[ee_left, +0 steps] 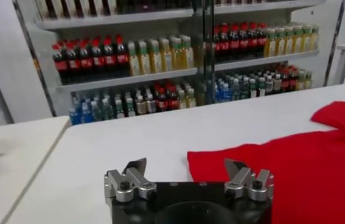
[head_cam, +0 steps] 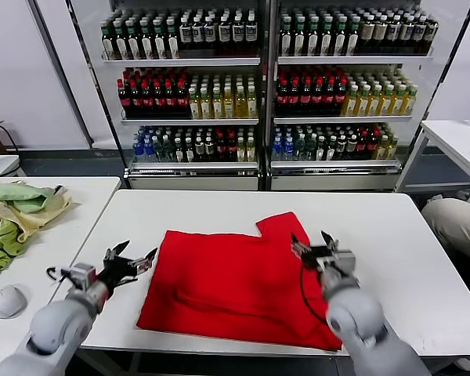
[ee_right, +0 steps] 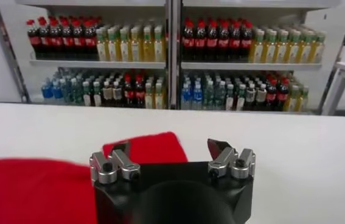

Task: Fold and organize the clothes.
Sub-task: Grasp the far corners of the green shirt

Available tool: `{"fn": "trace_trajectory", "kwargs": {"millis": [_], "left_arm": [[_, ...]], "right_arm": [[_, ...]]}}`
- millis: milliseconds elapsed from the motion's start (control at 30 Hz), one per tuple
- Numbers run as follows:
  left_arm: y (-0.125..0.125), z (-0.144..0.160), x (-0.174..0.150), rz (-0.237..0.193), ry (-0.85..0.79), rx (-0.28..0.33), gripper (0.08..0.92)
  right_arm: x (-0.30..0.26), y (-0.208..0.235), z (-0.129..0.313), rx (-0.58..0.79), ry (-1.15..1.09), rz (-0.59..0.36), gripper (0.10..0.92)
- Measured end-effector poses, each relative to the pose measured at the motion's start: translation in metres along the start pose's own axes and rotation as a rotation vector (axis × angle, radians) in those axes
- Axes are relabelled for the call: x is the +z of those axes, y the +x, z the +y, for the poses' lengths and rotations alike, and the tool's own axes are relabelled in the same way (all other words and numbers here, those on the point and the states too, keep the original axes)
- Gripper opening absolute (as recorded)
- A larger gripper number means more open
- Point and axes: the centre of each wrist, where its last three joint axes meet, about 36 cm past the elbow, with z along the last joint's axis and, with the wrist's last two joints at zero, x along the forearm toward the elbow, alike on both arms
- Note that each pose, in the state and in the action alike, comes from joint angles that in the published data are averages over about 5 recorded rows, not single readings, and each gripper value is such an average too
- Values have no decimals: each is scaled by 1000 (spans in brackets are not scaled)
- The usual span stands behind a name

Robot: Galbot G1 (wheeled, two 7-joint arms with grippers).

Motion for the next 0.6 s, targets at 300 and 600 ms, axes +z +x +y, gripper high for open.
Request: {"fn": "trace_trajectory", "kwargs": {"millis": [300, 600], "left_arm": [[-58, 26, -6, 40, 20, 35, 823], [-88, 31, -9, 68, 24, 77, 823]], "right_arm": [[-10, -77, 13, 30, -12, 63, 823], [0, -115, 23, 54, -11, 124, 823]]}}
